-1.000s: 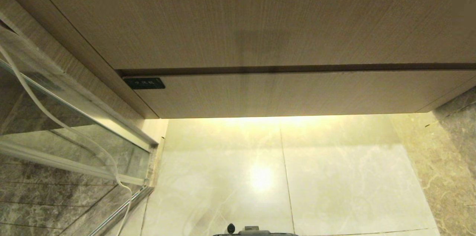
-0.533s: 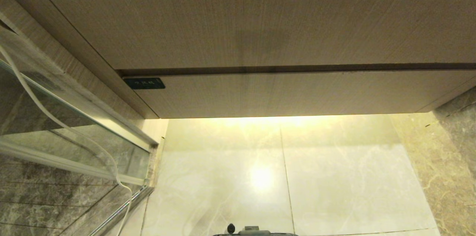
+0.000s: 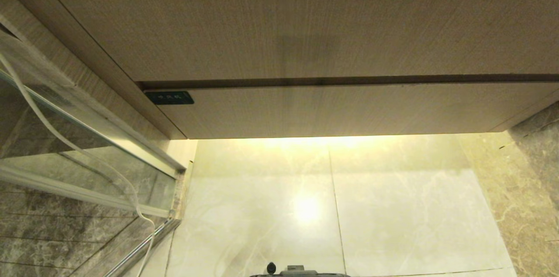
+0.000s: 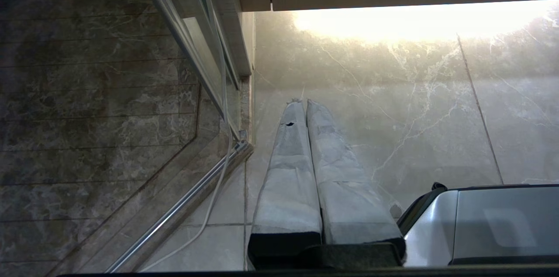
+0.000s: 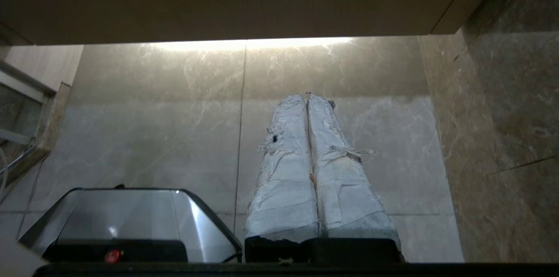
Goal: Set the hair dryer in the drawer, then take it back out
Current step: Pull open the drawer
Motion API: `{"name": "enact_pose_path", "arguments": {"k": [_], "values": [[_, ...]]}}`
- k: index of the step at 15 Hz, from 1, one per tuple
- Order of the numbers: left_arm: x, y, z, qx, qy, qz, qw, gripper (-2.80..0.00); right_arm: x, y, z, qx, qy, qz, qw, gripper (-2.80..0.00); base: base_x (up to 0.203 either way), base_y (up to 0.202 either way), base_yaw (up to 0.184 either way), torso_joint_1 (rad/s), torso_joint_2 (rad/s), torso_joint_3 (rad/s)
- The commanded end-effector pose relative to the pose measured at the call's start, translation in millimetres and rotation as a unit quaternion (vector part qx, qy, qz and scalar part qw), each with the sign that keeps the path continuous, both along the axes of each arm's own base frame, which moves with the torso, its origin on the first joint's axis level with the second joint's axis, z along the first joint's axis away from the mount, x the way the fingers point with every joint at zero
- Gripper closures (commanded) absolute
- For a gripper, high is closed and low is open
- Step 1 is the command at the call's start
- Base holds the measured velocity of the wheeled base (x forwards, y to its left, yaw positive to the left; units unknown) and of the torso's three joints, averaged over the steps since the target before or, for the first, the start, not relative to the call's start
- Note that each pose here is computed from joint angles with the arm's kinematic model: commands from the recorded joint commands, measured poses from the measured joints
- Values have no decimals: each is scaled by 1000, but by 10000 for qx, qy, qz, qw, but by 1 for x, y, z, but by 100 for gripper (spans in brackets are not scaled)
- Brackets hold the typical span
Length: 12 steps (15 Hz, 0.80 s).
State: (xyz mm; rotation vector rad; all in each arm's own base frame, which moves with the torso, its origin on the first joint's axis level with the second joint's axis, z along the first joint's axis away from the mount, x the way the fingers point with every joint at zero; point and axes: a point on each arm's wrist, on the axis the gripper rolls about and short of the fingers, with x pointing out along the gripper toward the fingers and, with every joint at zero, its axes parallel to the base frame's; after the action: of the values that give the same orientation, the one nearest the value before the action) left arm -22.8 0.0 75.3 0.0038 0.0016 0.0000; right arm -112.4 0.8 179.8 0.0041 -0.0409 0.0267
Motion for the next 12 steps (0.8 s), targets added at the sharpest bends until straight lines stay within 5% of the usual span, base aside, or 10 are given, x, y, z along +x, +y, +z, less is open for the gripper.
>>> {"name": "enact_pose_path", "arguments": {"k": [1,12], "values": [[0,0,0,4,7,0,10000,0,-10,0,14,13,302,5,9995,0,0,0,0,0,0,0],[0,0,0,-1,0,0,10000,0,4,0,19,159,698,93,9974,0,0,0,0,0,0,0]]}}
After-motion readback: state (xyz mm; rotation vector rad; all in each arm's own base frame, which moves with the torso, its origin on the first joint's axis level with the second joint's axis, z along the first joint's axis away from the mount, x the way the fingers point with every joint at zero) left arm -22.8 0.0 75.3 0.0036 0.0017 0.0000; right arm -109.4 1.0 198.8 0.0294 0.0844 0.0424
